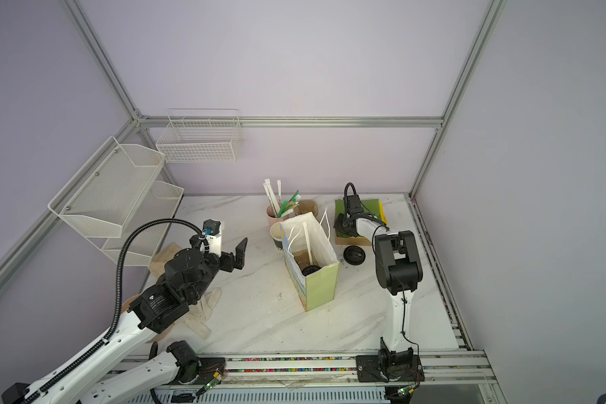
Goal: Pack the takeout coffee
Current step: 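Lower the right gripper onto the green tissue sheet and pinch its center, then lift the green tissue sheet up off the stack with the right gripper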
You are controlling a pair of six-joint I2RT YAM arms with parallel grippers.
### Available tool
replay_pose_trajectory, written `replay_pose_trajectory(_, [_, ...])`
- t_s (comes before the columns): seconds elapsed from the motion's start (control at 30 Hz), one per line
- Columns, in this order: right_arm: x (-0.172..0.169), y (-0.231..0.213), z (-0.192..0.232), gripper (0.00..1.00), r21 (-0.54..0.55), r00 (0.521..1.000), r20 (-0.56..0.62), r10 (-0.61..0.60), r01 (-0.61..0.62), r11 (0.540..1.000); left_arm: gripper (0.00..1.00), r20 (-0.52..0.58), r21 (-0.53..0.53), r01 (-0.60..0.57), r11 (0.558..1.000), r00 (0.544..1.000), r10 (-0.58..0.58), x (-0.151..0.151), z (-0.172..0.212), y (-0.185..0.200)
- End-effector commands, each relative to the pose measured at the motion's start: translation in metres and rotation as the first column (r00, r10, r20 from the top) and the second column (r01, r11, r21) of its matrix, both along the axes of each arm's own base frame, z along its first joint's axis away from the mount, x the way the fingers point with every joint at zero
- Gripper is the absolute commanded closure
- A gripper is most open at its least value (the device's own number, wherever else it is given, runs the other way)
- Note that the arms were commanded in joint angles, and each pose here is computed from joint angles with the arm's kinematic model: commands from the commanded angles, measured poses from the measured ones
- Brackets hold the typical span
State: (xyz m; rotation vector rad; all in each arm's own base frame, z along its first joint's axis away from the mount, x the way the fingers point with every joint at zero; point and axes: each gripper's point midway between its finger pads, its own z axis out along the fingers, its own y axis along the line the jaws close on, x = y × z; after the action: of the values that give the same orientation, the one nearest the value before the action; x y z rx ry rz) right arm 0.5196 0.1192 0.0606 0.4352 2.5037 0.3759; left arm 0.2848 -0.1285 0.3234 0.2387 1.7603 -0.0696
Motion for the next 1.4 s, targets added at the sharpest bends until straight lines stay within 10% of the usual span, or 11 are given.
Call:
replay_pose_trajectory(0.0, [-0.009,0.002,-0.019,0.76,-0.007,0.999,-0.042,0.018,-0.018,1.000,0.00,0.000,0.000,0.007,1.000,1.000,-0.007,0.001,-0.006,-0.001])
replay_pose_trajectory(0.43, [-0.007,-0.006,0.004,1.00,-0.013,1.000,0.000,-0.031,0.031,0.999,0.00,0.000,-0.001,0.009,1.000,1.000,-0.009,0.001,-0.006,-0.001])
replay_pose_trajectory(1.37, [-0.018,-0.040,0.147,1.00,0.197,0.945,0.278,-0.170,0.116,0.973,0.00,-0.003,-0.005,0.019,1.000,1.000,-0.019,0.001,-0.006,-0.004])
